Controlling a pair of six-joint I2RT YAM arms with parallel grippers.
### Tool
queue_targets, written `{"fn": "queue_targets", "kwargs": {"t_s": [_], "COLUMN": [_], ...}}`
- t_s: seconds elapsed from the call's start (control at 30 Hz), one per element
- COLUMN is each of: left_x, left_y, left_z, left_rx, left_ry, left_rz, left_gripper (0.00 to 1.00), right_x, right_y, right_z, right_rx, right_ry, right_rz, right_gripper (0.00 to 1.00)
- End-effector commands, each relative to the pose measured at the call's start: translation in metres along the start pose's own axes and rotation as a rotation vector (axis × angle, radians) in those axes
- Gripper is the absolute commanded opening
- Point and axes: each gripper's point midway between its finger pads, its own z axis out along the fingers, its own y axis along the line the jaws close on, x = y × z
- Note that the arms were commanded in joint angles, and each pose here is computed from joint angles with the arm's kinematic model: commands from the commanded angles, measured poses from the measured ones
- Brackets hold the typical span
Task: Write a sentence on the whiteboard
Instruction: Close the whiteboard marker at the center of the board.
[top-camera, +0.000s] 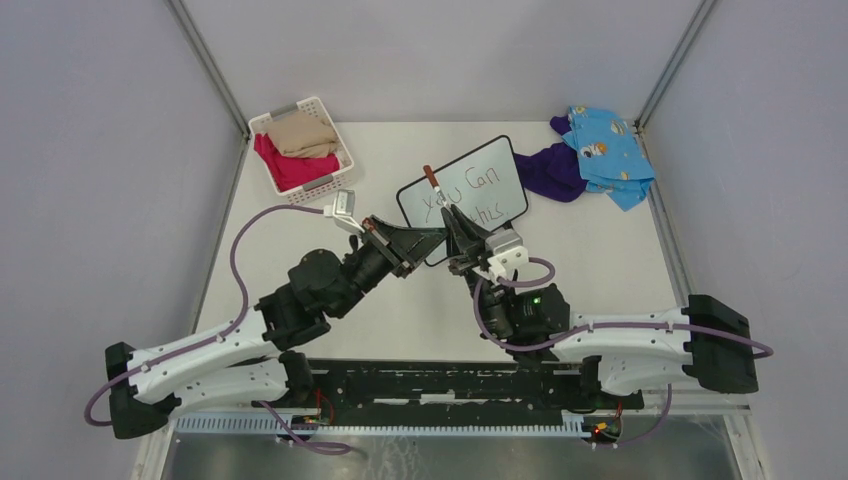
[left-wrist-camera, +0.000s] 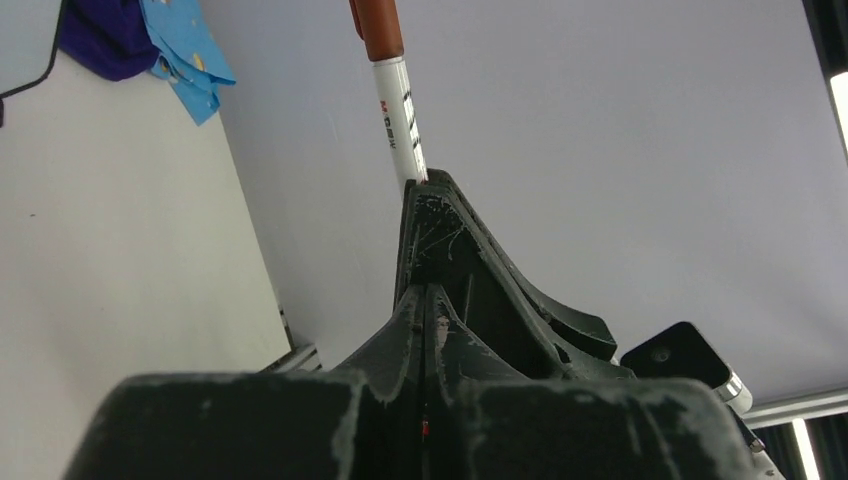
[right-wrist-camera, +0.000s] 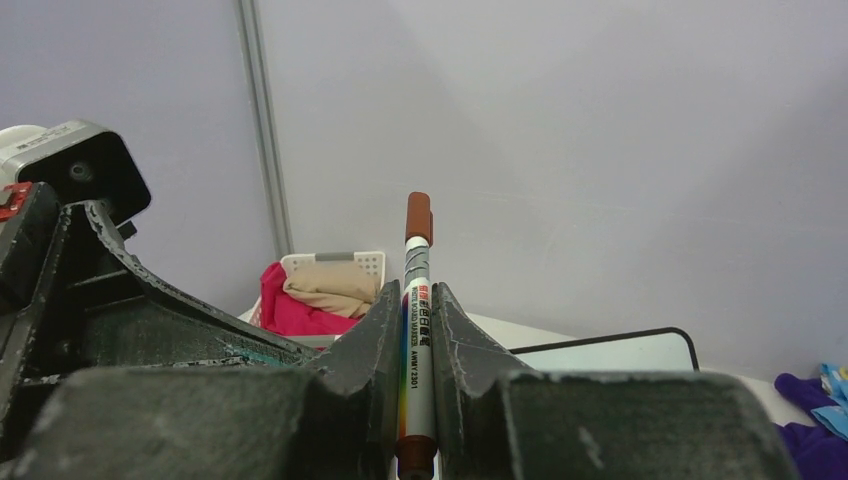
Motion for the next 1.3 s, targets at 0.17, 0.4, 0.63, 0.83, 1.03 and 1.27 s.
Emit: {"fn": "queue_targets", "kwargs": {"t_s": [0.17,0.4,0.63,0.83,1.03,1.27], "left_x": [-0.048,-0.076,-0.064,-0.054,-0.054,-0.056], "left_y": [-0.015,-0.049,-0.078,-0.075,-0.068,-0.06], "left_z": [-0.026,-0.034,-0.018,-0.007,-0.008,-0.01], "left_rx": [-0.03,0.014,0.109,0.102,0.085,0.069], "left_ry": [-0.153,-0.235,-0.183,-0.153,-0.16,-0.179], "left_rz": [0.171,0.27,0.301,0.3,0.281,0.24], "left_gripper": [0.49,0.75,0.74,0.66,0.55,0.51], "right_x": [-0.034,-0.047,-0.059,-0.061,-0.06,-0.056], "right_y": [-0.002,0.009,0.02,0.025,0.02,0.016], "right_z": [-0.009,-0.03,-0.041,-0.043,-0.04,-0.039], "right_rx": [-0.105,-0.283,-0.386,-0.406,-0.377,-0.341], "right_ry": [-0.072,-0.116,-0.147,-0.156,-0.156,-0.147], "right_rz": [0.097,0.171,0.232,0.256,0.262,0.267], "right_gripper": [0.0,0.0,0.0,0.0,0.0,0.0]}}
